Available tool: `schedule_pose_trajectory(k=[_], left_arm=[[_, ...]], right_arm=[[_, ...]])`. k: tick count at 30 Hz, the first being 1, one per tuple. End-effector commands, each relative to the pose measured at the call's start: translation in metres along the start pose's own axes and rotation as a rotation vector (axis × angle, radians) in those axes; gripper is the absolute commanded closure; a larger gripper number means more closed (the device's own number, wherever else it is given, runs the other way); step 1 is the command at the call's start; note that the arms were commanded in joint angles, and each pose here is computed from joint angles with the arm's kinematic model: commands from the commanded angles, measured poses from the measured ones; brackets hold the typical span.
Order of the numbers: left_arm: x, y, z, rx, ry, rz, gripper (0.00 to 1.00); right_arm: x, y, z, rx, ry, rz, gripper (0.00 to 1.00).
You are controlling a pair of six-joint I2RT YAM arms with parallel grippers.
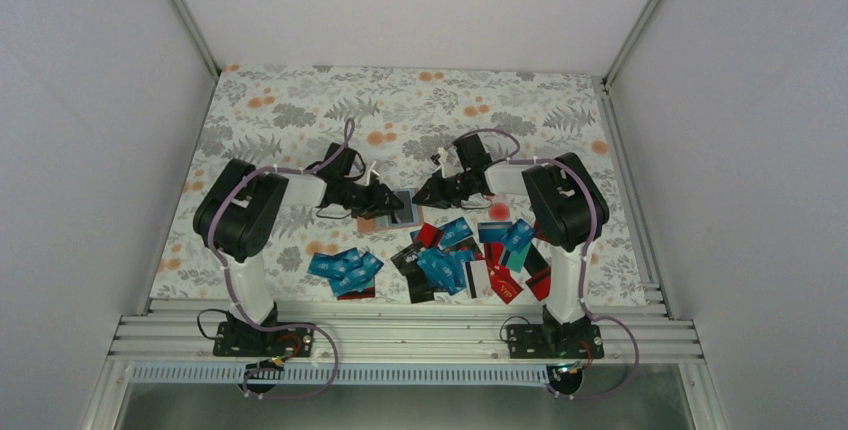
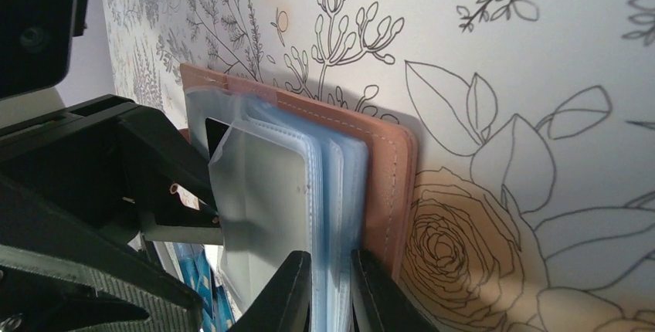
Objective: Put the credit cards into the card holder
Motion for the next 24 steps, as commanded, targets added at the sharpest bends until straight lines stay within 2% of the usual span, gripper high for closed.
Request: schedule_pose_trajectory(k=[1,7,10,17,24], left_arm=[[0.005,-0.005,0.001,0.021,0.080,0.022,0.53],[0.013,-0.008,-0.009,0.020,0.108,0.029,0.31],[0.018,-0.010,-0.013,0.019,0.140,0.032,0.25],[0.035,-0.010,-0.028,0.000,0.262,-0.007,0.21],[0.048,-0.013,-0.039,-0.019,0.344,-0.059,0.26]], right_arm=[[0.007,0.000,0.010,0.031,-0.031,-0.002,0.84],[0.015,0.002,0.020,0.075,-0.025,-0.016,0.75],[0.018,0.003,0.023,0.089,-0.021,-0.018,0.72],[0.025,0.003,0.034,0.124,0.015,-0.019,0.68],[0.025,0.000,0.039,0.132,0.042,-0.003,0.66]])
Point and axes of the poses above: each gripper's point midway between its finger pads, its own x axis back along the fingers, its own z axis along the line the jaws close on, y = z × x, the point moved 10 cm from there along x, back along the fingers, and after that the axes turned 2 degrees about x, right-handed, at the moved point
